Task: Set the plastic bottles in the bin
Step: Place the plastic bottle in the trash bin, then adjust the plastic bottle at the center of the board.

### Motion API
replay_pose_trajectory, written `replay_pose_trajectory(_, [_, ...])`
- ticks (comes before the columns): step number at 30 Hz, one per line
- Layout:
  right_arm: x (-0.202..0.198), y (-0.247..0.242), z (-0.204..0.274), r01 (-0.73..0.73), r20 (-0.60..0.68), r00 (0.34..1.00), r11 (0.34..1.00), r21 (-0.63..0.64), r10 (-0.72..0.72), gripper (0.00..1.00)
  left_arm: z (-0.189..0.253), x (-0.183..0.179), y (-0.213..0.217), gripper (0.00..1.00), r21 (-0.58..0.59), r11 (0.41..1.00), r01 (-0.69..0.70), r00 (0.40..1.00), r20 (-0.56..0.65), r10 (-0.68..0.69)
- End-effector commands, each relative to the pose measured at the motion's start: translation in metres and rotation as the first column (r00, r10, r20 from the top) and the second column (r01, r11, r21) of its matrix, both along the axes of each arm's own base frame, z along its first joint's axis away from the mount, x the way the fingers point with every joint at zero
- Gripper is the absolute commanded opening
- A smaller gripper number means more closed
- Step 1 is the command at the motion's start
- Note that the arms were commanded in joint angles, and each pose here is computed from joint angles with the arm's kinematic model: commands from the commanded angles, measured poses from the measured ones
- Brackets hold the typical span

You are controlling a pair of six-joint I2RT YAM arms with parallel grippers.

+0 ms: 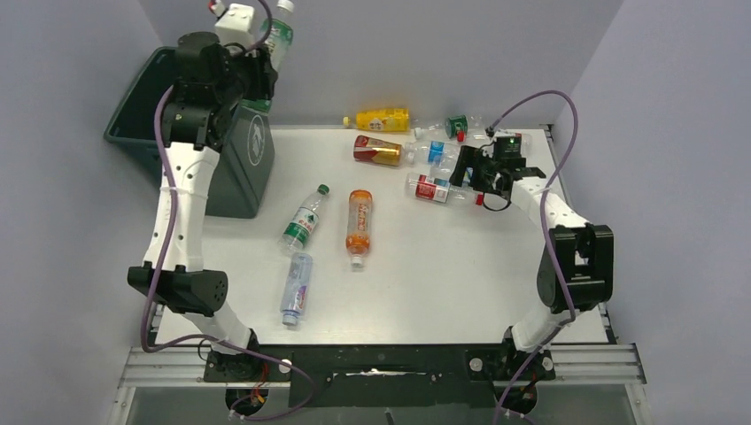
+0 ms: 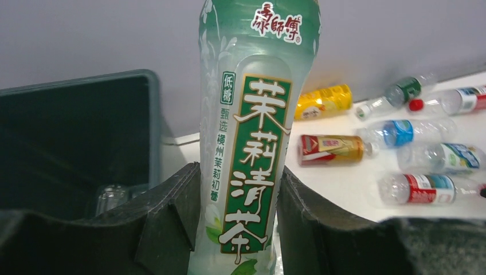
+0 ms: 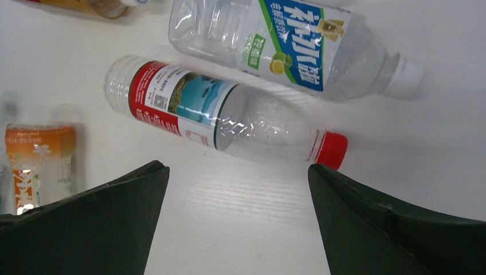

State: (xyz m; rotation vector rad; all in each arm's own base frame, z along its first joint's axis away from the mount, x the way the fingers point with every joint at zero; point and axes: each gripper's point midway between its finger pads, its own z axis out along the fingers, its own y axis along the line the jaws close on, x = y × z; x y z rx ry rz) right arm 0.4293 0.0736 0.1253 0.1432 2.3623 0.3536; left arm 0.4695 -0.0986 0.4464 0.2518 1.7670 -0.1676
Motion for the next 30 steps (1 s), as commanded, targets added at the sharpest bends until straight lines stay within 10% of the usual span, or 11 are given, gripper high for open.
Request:
replay_pose_trajectory(1, [0.049, -0.001, 0.029, -0.010, 0.175, 0.984, 1.000, -0.013, 0.013, 0.98, 0.054, -0.007, 0.040, 0.40, -0.086, 0.995, -0.049, 0.984, 0.169, 0.063])
replay_pose_trajectory(15, [0.068, 0.008, -0.019, -0.059, 0.138, 0.989, 0.998, 0.001, 0.059, 0.98, 0.054, 0.002, 0.130, 0.40, -0.134, 0.973, -0.185, 0.961, 0.184, 0.208])
replay_pose_trajectory(30, [0.003, 0.020, -0.038, -0.088, 0.102, 0.991, 0.996, -0.009, 0.088, 0.98, 0.030, 0.021, 0.188, 0.40, -0.187, 0.944, -0.272, 0.943, 0.143, 0.300])
